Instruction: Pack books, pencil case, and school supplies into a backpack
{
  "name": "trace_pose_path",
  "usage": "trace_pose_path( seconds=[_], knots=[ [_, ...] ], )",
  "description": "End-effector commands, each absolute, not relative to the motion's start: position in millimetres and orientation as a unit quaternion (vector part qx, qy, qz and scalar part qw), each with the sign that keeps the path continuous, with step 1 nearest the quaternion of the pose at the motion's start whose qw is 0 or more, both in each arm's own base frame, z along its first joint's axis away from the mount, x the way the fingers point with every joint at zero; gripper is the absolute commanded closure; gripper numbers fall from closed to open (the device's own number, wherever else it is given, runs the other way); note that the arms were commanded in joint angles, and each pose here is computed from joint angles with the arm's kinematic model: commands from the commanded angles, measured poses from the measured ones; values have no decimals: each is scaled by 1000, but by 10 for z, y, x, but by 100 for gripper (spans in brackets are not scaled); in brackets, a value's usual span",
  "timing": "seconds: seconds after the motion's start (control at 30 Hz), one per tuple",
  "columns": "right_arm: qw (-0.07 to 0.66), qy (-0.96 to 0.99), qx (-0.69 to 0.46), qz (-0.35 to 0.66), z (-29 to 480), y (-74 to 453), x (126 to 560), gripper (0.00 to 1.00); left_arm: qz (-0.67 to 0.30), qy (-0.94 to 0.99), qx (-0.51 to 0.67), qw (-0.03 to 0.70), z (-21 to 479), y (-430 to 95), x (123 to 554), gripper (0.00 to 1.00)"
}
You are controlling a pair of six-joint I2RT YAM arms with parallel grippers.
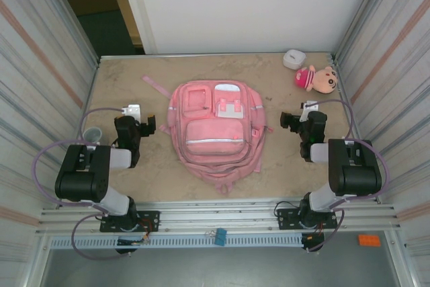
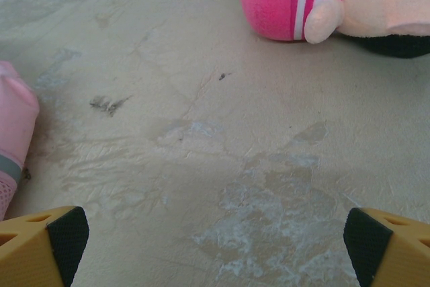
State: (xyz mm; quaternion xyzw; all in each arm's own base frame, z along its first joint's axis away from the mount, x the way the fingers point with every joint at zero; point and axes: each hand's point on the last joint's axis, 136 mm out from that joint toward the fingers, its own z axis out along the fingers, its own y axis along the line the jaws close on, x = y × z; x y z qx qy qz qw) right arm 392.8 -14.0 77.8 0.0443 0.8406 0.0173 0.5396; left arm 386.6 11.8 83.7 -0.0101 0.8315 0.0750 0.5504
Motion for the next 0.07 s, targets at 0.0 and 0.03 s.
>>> trace_pose_path(
  seconds=[0.0, 0.03],
  knots=[
    [543, 838, 52, 17, 812, -161, 3956, 1, 67, 824, -15, 562, 930, 91, 3916, 1],
    [543, 838, 52, 16, 811, -162, 3956, 1, 67, 824, -15, 563, 936, 91, 3921, 1]
  ],
)
